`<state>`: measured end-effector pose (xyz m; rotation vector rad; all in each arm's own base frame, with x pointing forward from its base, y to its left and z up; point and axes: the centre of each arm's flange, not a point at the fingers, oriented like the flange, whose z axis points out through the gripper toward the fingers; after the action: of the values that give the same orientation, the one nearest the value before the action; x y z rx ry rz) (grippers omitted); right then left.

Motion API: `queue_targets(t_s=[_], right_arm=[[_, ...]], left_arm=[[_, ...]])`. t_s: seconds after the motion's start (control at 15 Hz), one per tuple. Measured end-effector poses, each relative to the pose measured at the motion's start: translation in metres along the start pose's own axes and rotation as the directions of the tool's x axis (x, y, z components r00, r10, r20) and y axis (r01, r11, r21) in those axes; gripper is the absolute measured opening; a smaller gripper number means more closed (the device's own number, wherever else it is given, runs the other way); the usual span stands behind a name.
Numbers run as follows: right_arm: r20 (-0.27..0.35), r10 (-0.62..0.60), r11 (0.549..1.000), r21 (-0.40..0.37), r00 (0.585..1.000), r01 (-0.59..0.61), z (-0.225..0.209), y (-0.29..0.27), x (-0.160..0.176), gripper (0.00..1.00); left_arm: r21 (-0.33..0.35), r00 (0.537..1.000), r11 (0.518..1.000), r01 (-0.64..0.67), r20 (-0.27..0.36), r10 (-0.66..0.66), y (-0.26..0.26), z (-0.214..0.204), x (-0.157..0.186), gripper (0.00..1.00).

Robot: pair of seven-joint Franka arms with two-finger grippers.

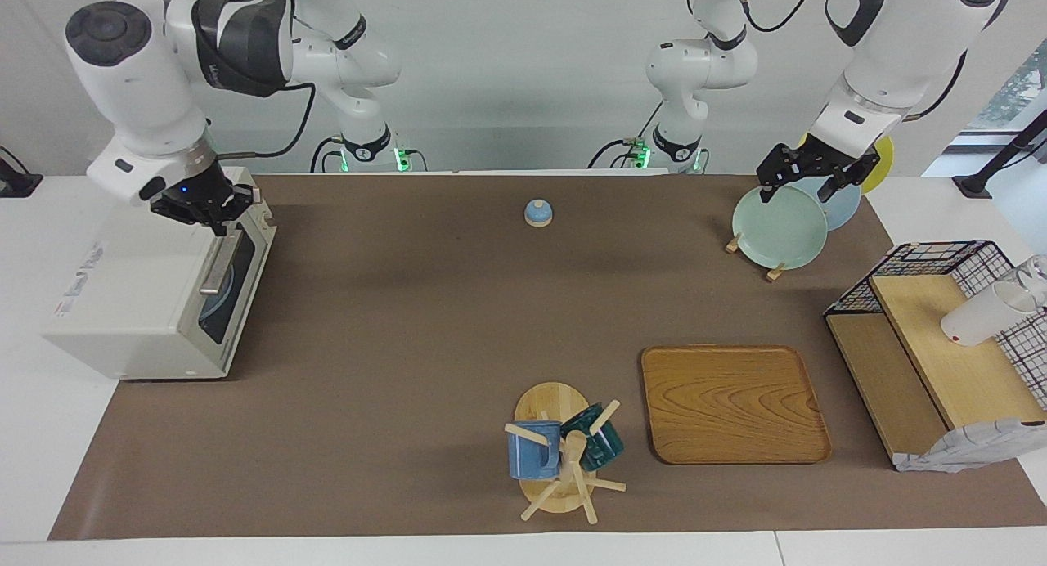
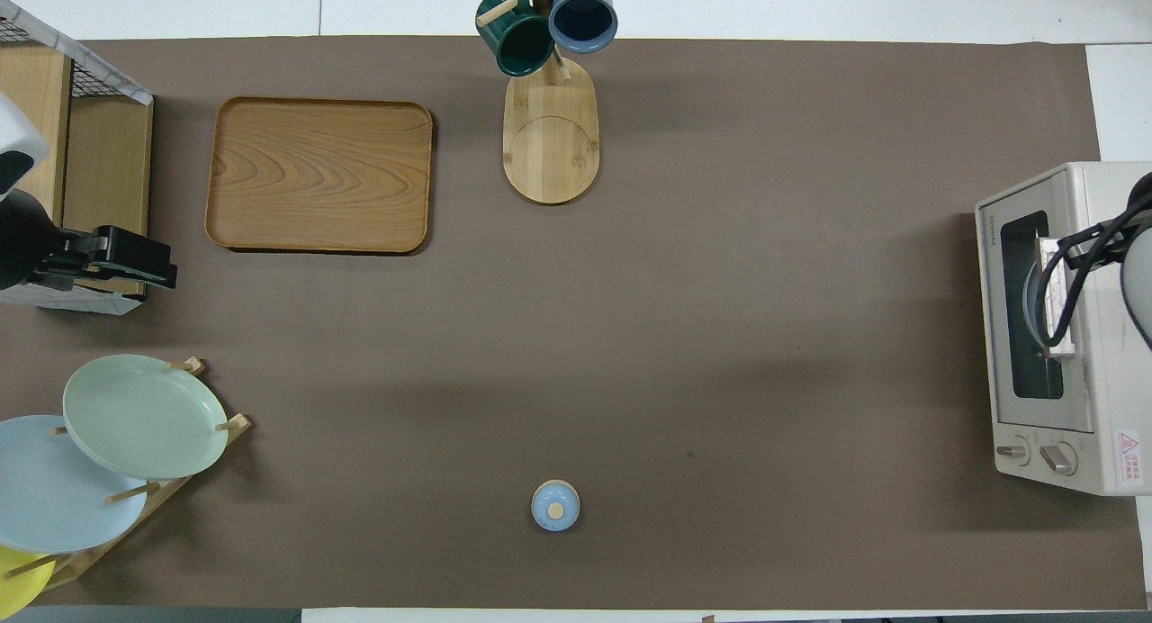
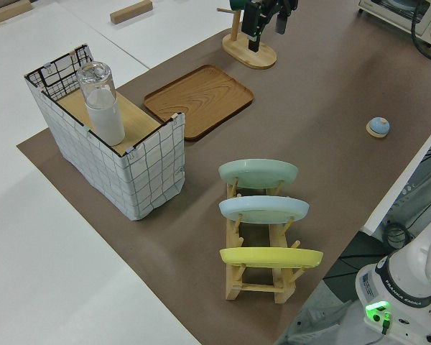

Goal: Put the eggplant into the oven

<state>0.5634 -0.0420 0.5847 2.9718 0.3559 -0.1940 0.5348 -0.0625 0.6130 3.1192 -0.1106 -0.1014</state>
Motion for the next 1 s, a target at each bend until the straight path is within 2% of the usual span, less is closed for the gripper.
queue_targets(t_s=[0.13,0.2,0.47,0.53,0.8,1.0], right_arm=[[-0.009,0.021,0.999,0.03,1.0,-0.02,-0.013,-0.008,-0.001,0.03],[-0.007,0.034,0.999,0.043,0.999,-0.033,-0.015,-0.012,0.0,0.08],[0.024,0.05,0.996,0.069,0.998,-0.052,-0.01,-0.016,0.001,0.48],[0.033,0.064,0.995,0.072,0.997,-0.067,-0.01,-0.017,0.0,0.6],[0.03,0.081,0.994,0.069,0.996,-0.083,-0.015,-0.028,0.002,0.99],[0.01,0.075,0.995,0.064,0.997,-0.075,-0.026,-0.039,0.002,1.0]], left_arm=[[0.0,1.0,1.0,0.0,0.0,0.0,0.0,0.0,0.0,1.0],[0.0,1.0,1.0,0.0,0.0,0.0,0.0,0.0,0.0,1.0],[0.0,1.0,1.0,0.0,0.0,0.0,0.0,0.0,0.0,1.0],[0.0,1.0,1.0,0.0,0.0,0.0,0.0,0.0,0.0,1.0],[0.0,1.0,1.0,0.0,0.001,0.0,0.0,0.0,0.0,1.0],[0.0,1.0,1.0,0.0,0.001,0.0,0.0,0.0,0.0,1.0]])
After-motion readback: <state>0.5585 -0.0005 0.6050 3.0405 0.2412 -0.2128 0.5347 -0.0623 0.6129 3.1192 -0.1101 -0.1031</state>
